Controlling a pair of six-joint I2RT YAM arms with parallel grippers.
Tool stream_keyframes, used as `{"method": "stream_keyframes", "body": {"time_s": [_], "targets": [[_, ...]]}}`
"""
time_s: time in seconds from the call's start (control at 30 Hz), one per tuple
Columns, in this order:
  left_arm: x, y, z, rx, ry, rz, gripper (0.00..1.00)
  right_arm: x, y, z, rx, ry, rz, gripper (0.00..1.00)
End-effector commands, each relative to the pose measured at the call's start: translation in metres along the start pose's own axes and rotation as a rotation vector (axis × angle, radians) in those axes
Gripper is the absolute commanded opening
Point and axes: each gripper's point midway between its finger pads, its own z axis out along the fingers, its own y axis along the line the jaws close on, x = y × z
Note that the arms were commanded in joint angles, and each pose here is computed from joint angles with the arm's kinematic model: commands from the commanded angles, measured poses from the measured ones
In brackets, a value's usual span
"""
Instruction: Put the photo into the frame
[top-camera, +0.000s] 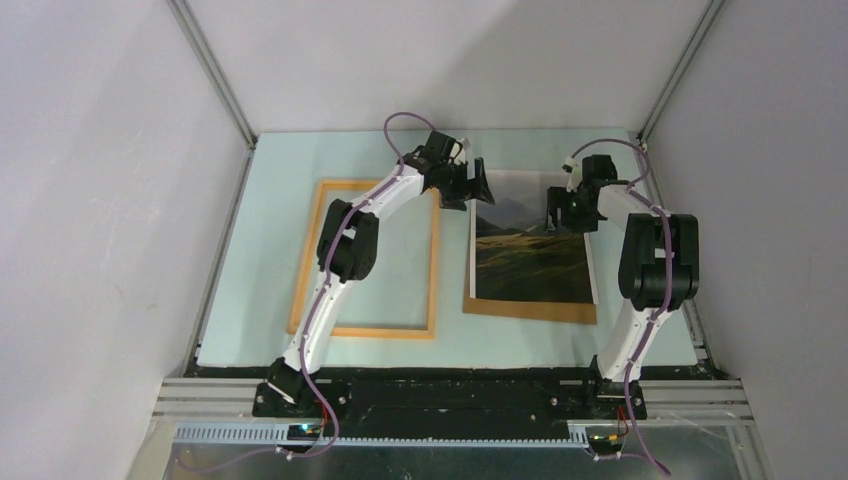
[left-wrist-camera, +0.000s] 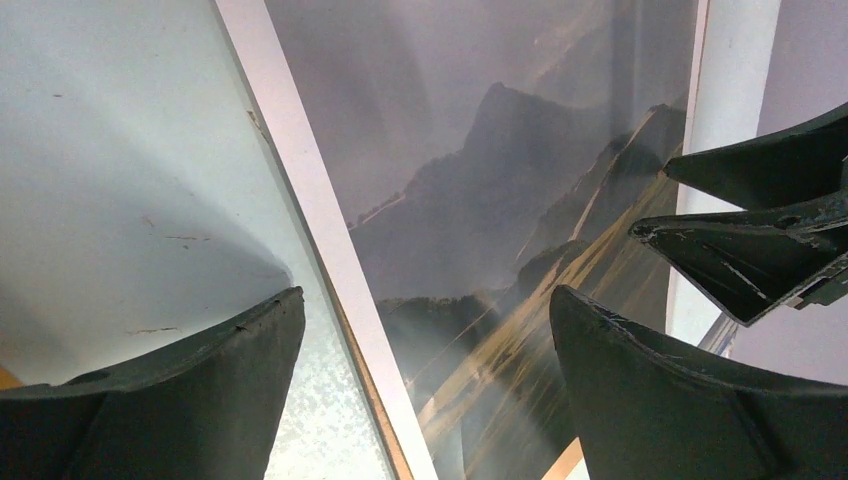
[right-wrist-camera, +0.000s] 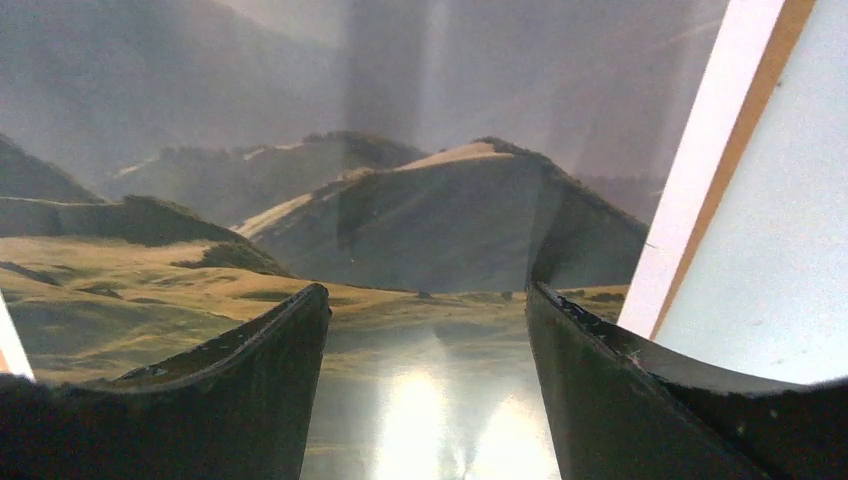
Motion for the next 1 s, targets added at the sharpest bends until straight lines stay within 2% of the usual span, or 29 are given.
{"method": "stream_keyframes", "body": {"time_s": [0.0,0.27,0.5,0.97], "targets": [[0.021,0.009,0.005,-0.026,0.059,-0.044,1.00,0.001,0.021,0.003,-0.082,0.035,0.029,0.76],[0.029,0.009,0.006,-0.015,0.082,-0.065,1.00,0.017,0.048,0.014,-0.164,0.103,0.022,0.76],[0.030,0.006,0.009,0.015,0.093,-0.066,1.00,0.018,0.054,0.011,-0.189,0.106,-0.009,0.79],[0.017,-0.020,0.004,0.133,0.071,0.013,0.97,0.019,0.068,0.008,-0.223,0.114,-0.055,0.75]]}}
